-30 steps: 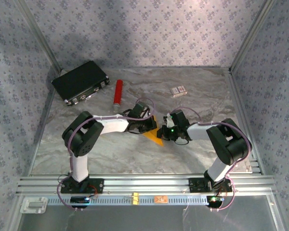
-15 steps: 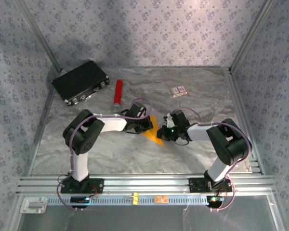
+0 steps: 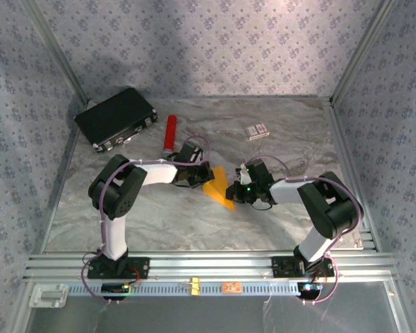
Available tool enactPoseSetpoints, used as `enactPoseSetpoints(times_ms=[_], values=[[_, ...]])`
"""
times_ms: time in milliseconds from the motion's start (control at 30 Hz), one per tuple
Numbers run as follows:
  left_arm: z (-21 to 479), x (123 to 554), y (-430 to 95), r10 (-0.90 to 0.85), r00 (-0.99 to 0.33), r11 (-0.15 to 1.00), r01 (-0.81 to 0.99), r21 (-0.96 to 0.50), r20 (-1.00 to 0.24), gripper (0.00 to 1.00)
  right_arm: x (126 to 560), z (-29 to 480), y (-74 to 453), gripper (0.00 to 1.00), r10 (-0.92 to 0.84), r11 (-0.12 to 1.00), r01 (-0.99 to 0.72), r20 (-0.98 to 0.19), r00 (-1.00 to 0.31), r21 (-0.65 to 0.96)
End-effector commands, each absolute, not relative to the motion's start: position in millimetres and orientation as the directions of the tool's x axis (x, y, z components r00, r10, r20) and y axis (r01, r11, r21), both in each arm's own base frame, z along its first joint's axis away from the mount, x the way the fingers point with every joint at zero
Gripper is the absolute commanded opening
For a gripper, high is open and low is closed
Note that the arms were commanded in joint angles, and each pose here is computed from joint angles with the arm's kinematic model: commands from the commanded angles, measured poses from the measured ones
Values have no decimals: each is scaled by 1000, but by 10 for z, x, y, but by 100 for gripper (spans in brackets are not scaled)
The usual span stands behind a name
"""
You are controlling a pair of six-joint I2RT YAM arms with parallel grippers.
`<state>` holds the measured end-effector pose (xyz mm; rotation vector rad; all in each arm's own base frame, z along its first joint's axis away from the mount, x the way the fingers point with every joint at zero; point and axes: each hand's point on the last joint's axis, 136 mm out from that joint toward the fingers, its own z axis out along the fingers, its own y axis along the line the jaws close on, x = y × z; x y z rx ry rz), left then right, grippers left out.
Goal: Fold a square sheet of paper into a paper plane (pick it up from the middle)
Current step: Fourth fold the wing at the center of the table.
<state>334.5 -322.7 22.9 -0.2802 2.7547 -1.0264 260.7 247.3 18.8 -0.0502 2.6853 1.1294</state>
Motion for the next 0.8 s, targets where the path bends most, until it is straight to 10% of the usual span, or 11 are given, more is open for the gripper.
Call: enactPoseSetpoints(times_ms=[0, 767], values=[[93, 3598, -2933, -304, -941, 787, -159, -596, -151, 4, 2154, -224, 2194, 0, 29, 797, -9, -53, -998, 604], [598, 3872, -2826, -269, -928, 793, -62, -606, -257, 7, 2157, -201, 2180, 0, 35, 796, 0, -45, -998, 605]])
